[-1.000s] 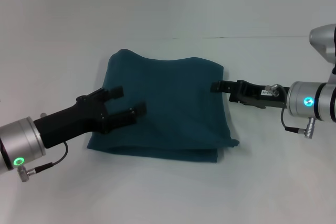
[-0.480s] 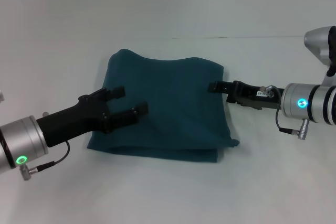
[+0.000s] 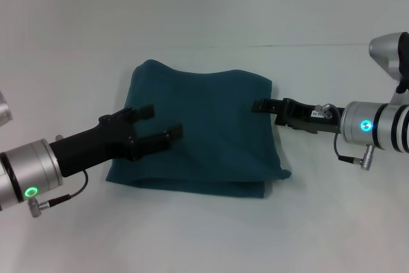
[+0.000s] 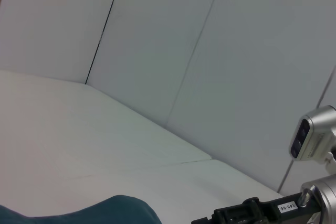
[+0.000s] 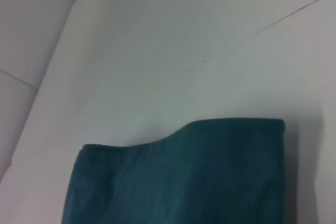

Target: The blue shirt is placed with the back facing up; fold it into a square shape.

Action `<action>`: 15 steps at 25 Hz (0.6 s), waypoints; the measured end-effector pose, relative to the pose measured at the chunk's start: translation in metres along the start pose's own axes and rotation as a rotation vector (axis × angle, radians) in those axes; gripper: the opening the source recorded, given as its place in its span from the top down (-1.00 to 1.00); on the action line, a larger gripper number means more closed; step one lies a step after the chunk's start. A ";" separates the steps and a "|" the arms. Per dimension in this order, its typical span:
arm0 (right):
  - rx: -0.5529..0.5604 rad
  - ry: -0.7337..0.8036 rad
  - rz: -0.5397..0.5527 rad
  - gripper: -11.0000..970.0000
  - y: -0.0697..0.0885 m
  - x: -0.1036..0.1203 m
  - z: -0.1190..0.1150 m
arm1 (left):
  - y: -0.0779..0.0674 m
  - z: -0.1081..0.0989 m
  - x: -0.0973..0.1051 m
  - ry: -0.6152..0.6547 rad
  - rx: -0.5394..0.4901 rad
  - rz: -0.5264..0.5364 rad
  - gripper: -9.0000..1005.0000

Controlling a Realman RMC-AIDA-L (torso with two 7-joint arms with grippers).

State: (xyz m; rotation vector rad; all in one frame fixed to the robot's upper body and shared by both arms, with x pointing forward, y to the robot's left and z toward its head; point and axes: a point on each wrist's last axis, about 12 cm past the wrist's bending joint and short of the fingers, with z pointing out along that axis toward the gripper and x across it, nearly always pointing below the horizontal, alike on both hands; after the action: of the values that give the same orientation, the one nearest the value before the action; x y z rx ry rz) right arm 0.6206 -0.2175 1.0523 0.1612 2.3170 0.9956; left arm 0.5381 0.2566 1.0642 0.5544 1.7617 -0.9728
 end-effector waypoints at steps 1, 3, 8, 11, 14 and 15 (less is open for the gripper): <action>0.001 -0.001 0.000 -0.70 0.000 0.000 0.001 | 0.000 0.000 0.000 0.000 -0.001 0.000 -0.89; 0.005 -0.002 0.000 -0.70 0.001 0.001 0.002 | 0.000 0.000 0.000 0.000 -0.001 0.001 -0.89; 0.014 -0.004 -0.001 -0.70 0.003 0.003 0.006 | 0.000 0.001 -0.001 0.000 0.000 0.002 -0.89; 0.010 -0.007 0.002 -0.61 0.005 0.004 0.009 | 0.000 0.001 -0.002 0.000 0.000 0.004 -0.89; 0.005 -0.016 0.000 -0.47 0.008 0.002 0.010 | 0.001 0.002 -0.002 0.001 -0.007 0.005 -0.89; 0.006 -0.017 -0.003 -0.43 0.009 0.001 0.011 | 0.002 0.002 -0.002 0.002 -0.011 0.005 -0.89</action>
State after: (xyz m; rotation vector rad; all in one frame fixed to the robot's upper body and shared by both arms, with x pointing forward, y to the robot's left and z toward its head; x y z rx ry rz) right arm 0.6246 -0.2041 1.0520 0.1684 2.3042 0.9826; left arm 0.5412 0.2562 1.0648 0.5525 1.7658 -0.9587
